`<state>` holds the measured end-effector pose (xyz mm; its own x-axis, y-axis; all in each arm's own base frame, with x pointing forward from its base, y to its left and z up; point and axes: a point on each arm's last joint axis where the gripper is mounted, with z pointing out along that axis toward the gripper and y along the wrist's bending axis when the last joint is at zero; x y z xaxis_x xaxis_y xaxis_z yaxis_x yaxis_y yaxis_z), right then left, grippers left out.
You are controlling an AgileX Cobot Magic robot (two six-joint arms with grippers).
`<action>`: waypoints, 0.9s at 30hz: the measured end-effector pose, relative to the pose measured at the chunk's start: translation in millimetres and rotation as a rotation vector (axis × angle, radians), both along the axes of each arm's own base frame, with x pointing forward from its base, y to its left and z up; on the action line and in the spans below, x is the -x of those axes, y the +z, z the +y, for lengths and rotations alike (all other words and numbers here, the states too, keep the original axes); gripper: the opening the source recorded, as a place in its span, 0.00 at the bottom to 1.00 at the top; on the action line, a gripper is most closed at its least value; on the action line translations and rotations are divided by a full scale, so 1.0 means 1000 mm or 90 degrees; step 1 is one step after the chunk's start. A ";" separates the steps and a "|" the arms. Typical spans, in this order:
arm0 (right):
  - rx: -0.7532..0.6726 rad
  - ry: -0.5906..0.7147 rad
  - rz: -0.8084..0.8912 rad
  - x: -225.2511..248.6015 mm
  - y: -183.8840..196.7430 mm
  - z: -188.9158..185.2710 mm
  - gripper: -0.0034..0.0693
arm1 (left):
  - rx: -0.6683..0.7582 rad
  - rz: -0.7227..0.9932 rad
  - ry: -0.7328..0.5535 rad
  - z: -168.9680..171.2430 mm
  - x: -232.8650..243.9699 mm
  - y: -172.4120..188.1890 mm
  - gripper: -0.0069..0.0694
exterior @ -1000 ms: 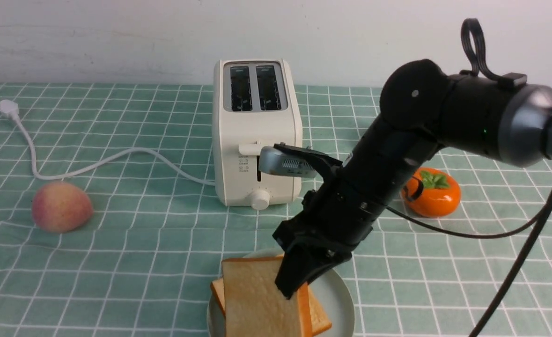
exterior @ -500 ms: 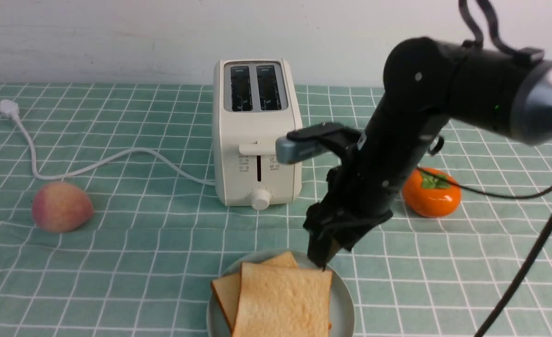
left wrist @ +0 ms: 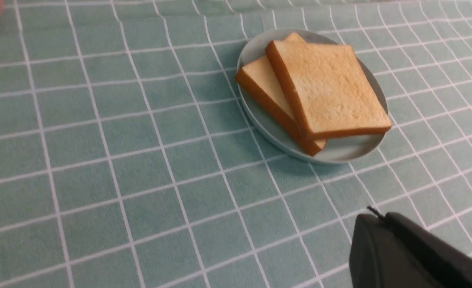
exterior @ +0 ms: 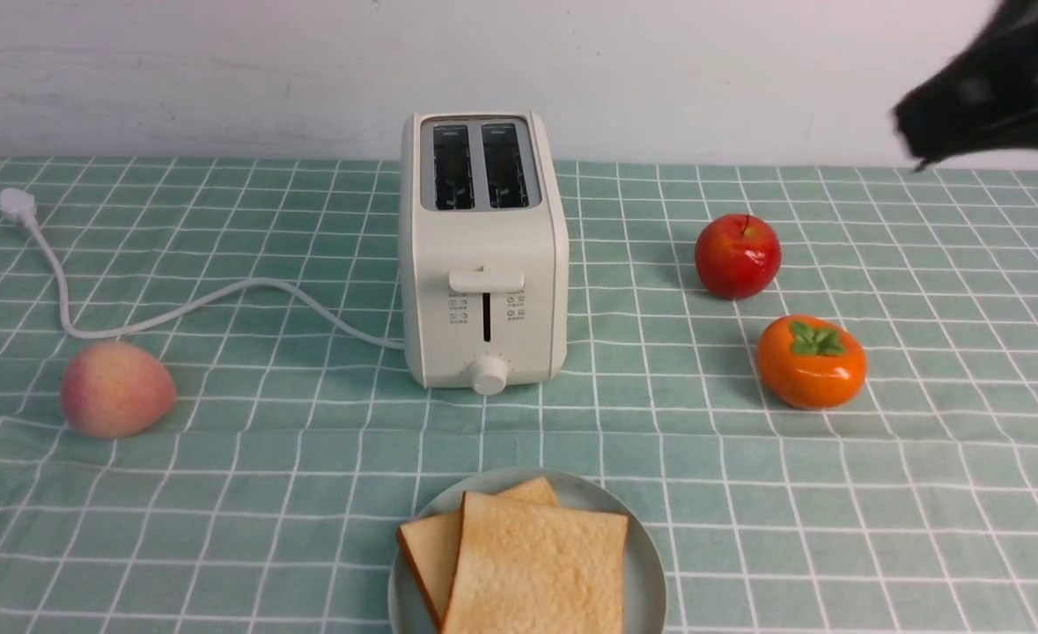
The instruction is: Take toasted bread from bread machine on blue coffee table place on plate.
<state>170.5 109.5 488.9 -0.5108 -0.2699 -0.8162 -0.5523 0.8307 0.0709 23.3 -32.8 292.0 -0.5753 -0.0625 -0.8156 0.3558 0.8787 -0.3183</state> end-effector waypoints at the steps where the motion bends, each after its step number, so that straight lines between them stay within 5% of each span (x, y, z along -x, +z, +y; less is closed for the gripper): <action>1: -0.030 -0.004 -0.049 0.022 0.004 -0.013 0.03 | 0.007 -0.019 0.007 0.000 -0.002 0.002 0.07; 6: -0.120 -0.022 -0.198 0.084 -0.024 -0.053 0.03 | 0.030 -0.080 0.030 0.002 -0.007 0.011 0.07; 16: -0.258 -0.061 -0.415 0.138 -0.166 -0.091 0.04 | 0.059 -0.153 0.058 0.004 -0.012 0.021 0.07; 27: -0.314 -0.063 -0.478 0.151 -0.178 -0.099 0.05 | 0.067 -0.174 0.066 0.004 -0.013 0.025 0.07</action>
<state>19.0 11.0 310.8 0.2013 0.2159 -0.9554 -0.5248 0.8473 0.0809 36.3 -28.5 316.7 -0.3214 -0.2024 -0.9251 0.3512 0.8818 -0.3149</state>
